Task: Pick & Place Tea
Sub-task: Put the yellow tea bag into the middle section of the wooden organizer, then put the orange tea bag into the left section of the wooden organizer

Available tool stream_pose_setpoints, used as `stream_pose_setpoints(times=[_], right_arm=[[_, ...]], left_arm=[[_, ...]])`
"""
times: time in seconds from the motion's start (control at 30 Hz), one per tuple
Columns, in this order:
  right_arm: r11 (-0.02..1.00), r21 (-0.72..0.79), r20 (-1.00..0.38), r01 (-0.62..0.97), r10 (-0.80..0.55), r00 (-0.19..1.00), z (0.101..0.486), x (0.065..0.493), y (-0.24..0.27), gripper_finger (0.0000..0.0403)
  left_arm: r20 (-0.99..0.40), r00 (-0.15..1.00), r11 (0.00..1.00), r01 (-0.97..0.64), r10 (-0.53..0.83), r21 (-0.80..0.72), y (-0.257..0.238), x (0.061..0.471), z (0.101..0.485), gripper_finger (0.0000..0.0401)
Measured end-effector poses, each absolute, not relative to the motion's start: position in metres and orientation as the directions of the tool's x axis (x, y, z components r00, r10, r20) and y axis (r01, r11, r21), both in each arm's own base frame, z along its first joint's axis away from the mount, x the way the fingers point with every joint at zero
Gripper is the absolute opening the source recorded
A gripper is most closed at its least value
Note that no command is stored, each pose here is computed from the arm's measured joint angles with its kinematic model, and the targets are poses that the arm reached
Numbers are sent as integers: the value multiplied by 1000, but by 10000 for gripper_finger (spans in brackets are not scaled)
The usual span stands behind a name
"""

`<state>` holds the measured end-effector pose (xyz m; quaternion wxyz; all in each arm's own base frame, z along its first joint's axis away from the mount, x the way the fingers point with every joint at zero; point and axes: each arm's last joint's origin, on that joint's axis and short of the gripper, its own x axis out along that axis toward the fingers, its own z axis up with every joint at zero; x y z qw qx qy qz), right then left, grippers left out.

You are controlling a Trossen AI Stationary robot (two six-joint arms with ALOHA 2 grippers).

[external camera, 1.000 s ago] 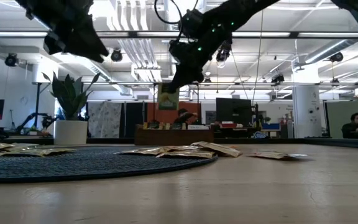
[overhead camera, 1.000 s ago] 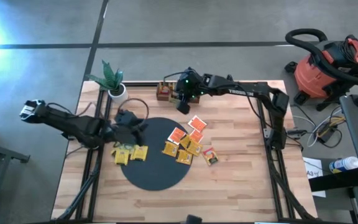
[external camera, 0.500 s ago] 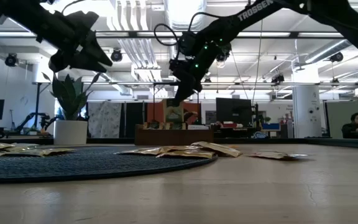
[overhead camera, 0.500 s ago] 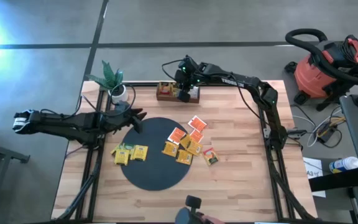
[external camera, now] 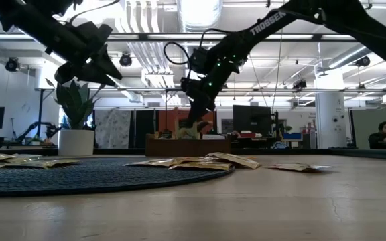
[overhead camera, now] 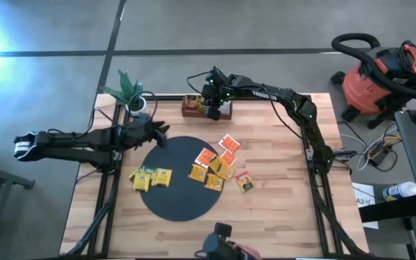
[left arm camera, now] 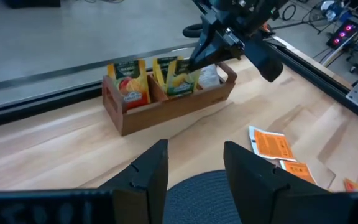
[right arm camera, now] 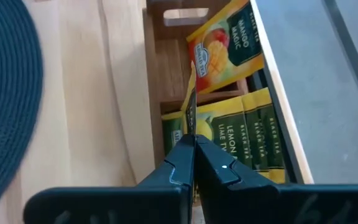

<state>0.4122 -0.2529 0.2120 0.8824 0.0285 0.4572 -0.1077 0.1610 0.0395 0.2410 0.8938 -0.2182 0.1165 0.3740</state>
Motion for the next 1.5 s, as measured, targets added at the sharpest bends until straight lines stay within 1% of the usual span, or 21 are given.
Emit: stream_pose_setpoints(times=[0.3,0.4,0.5,0.7,0.8,0.9,1.0,1.13,1.2,1.3,1.4,1.5], right_arm=[[974,-44,-828,220,-159,538,198,414,-257,9],[968,-78,-831,240,-196,520,198,414,-257,17],[960,-108,-835,259,-229,501,198,413,-258,38],[961,-101,-846,257,-219,486,198,411,-257,97],[961,-106,-835,256,-226,502,208,410,-254,123],[959,-118,-811,256,-242,533,226,408,-250,139],[954,-120,-782,277,-262,565,248,403,-247,147],[942,-93,-726,324,-286,626,283,394,-239,147],[942,-53,-704,331,-270,657,296,391,-233,144],[951,54,-704,303,-180,688,300,392,-223,139],[945,148,-732,290,-93,675,296,394,-210,134],[942,187,-762,280,-40,646,287,400,-192,130]], left_arm=[[-376,701,630,-711,606,-312,40,161,241,149],[-377,702,627,-711,605,-318,40,161,241,149],[-377,701,626,-712,605,-319,40,161,241,149],[-376,702,619,-712,605,-331,40,161,242,149],[-377,705,616,-708,600,-345,40,161,241,149],[-387,715,625,-698,582,-349,39,161,242,149],[-413,707,627,-704,573,-334,39,160,242,149],[-494,666,619,-731,558,-287,38,155,235,149],[-550,648,612,-738,527,-285,36,152,229,149],[-676,620,632,-720,399,-287,32,146,218,149],[-786,563,635,-711,256,-303,27,139,208,149],[-840,512,637,-711,178,-298,24,133,203,149]])
